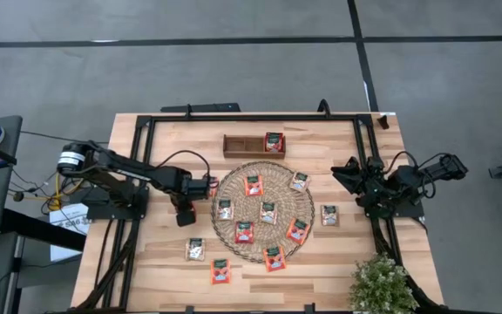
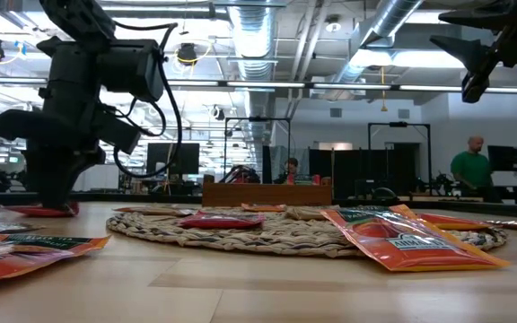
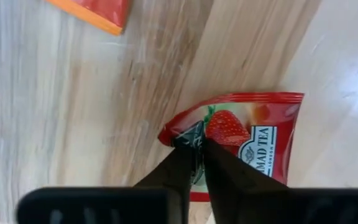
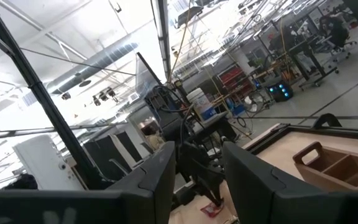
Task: Pick & Place Tea
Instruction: Put the red tea bag into the right section of the brown wooden organizer
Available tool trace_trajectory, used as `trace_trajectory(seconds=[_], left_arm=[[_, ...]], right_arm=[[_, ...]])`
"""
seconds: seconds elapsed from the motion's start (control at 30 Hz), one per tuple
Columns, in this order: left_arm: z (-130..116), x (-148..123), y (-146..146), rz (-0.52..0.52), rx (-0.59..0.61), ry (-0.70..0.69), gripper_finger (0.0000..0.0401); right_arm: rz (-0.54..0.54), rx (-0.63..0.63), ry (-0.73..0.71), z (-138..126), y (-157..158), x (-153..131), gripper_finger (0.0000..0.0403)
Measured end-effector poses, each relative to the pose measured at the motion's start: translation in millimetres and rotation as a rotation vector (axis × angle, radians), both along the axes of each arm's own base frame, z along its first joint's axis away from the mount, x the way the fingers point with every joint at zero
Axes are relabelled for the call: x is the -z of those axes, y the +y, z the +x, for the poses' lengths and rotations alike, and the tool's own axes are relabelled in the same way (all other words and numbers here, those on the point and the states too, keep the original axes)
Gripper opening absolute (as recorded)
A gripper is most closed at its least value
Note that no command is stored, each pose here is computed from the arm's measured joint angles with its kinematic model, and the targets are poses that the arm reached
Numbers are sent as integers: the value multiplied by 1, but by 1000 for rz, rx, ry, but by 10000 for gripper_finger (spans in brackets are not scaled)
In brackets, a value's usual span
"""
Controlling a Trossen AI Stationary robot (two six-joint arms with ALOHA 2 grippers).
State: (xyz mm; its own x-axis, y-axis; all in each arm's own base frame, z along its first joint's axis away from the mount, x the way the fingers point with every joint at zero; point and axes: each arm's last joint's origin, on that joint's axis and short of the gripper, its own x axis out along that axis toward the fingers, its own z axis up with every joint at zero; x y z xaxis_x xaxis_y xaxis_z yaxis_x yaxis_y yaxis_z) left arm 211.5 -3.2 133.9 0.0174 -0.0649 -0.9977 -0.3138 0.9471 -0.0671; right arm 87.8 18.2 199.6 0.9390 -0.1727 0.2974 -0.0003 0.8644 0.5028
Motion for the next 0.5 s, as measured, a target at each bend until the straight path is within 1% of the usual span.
trace_trajectory(seconds=[0.1, 0.27, 0.4, 0.5], left_arm=[[2, -4, 1, 24, 0, 11, 6], [6, -15, 3, 118, 6, 40, 2], [13, -33, 5, 200, 30, 53, 2], [26, -54, 7, 262, 42, 7, 2]], right_arm=[[1, 0, -1, 0, 0, 0, 126], [23, -7, -5, 0, 0, 0, 126], [68, -22, -7, 0, 0, 0, 126], [105, -35, 14, 1, 0, 3, 126]])
